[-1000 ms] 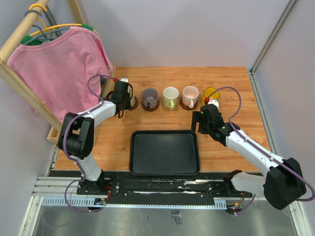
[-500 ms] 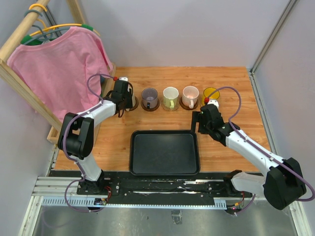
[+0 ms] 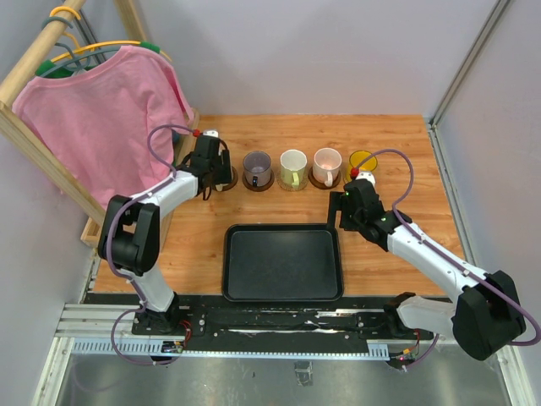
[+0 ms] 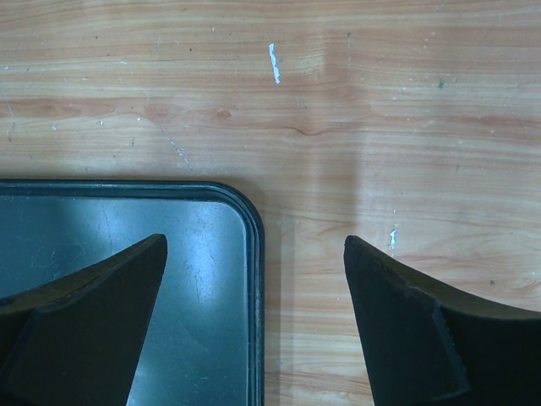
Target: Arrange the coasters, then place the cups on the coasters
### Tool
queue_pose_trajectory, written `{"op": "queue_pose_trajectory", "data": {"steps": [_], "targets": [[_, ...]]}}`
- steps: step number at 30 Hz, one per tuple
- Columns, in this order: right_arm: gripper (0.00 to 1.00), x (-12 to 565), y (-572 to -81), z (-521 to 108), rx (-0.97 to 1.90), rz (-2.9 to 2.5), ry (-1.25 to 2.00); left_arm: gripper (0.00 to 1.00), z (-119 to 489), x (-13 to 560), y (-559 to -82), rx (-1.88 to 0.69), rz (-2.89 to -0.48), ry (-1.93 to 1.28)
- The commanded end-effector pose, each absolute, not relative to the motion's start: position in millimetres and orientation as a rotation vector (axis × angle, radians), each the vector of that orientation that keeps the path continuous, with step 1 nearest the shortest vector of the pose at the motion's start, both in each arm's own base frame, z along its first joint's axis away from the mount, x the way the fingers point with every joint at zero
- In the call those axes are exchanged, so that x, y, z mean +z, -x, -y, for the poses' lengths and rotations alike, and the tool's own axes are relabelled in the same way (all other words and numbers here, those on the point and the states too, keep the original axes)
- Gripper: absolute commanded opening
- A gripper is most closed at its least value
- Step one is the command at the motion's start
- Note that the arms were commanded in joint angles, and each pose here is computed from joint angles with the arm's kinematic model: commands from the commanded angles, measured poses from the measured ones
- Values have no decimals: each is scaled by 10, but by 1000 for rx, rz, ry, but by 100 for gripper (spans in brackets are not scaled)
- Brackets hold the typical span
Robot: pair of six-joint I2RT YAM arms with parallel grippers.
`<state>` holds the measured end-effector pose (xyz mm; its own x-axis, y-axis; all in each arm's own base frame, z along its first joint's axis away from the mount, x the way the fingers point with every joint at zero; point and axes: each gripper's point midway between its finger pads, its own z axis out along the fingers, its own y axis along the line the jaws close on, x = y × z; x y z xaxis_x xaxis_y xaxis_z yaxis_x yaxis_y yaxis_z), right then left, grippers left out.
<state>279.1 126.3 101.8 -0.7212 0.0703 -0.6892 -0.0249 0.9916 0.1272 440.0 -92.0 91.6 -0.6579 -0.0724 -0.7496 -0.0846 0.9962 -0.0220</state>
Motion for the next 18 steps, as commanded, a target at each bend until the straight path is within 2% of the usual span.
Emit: {"op": "queue_pose_trajectory", "data": {"steps": [1, 18], "targets": [[87, 1062, -2814, -1202, 169, -2355, -72, 71, 830, 1107, -4370, 38, -2250, 145], [87, 1069, -2785, -1219, 192, -2356, -75, 72, 671, 1001, -4141, 115, -2287, 186]]}}
